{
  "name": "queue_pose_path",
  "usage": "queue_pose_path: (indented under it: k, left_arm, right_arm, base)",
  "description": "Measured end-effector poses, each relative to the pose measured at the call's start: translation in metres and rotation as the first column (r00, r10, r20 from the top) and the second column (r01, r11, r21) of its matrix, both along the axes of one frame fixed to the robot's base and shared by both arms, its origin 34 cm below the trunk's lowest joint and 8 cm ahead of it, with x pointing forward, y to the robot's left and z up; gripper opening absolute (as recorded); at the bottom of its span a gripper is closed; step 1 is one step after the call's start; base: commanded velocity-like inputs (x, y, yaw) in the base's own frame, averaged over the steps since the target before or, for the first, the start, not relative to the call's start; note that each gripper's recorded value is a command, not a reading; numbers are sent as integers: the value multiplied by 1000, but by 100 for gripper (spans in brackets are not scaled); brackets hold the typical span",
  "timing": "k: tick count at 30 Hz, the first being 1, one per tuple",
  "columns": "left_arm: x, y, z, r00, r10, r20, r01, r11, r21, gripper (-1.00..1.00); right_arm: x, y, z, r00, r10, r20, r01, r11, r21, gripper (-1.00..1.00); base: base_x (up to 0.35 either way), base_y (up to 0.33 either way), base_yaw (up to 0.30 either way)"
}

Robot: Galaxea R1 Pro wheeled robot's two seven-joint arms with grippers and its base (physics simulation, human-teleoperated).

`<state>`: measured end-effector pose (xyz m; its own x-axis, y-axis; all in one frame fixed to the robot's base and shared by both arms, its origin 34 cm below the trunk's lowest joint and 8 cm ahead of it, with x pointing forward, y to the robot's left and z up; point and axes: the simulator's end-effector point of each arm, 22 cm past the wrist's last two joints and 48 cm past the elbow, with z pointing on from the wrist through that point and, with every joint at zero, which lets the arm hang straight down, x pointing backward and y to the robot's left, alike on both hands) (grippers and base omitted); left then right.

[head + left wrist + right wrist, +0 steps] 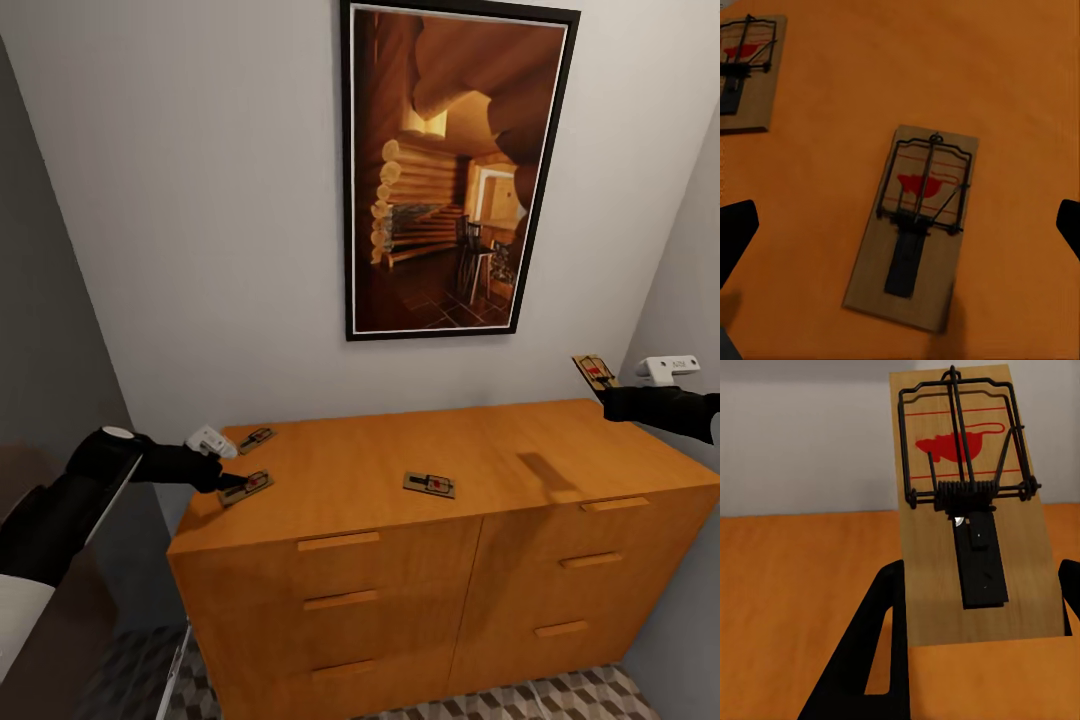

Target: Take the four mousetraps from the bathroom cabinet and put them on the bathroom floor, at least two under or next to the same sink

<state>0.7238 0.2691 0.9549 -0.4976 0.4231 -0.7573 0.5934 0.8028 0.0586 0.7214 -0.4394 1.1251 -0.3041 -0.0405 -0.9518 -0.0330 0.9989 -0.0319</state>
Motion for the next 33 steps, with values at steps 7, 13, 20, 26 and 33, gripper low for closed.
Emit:
queue_pose_path:
  k: [7, 13, 20, 26, 33]
  left_arm:
    - [2, 5, -18, 1000, 4, -25, -4, 1000, 9, 100]
    - [3, 7, -28, 999, 1, -37, -1, 1000, 11, 100]
    - [3, 7, -31, 999, -2, -41, 2, 1000, 14, 100]
    - [1, 4, -32, 999, -10, -45, 11, 1000, 15, 100]
    - [-6, -8, -45, 996, -51, -74, 53, 998, 38, 100]
  right_arm:
    - [0, 0, 0, 1000, 0, 0, 0, 1000, 0, -100]
    - [0, 0, 0, 1000, 0, 0, 0, 1000, 0, -100]
    - [0, 0, 0, 1000, 0, 0, 0, 1000, 0, -100]
    - [0, 0, 0, 1000, -1, 0, 1, 1000, -1, -100]
    - [0, -1, 0, 1000, -1, 0, 1, 1000, -1, -100]
  base:
    - [0, 0, 0]
    - [0, 0, 0]
    - [0, 0, 0]
    - [0, 0, 0]
    - [0, 0, 0]
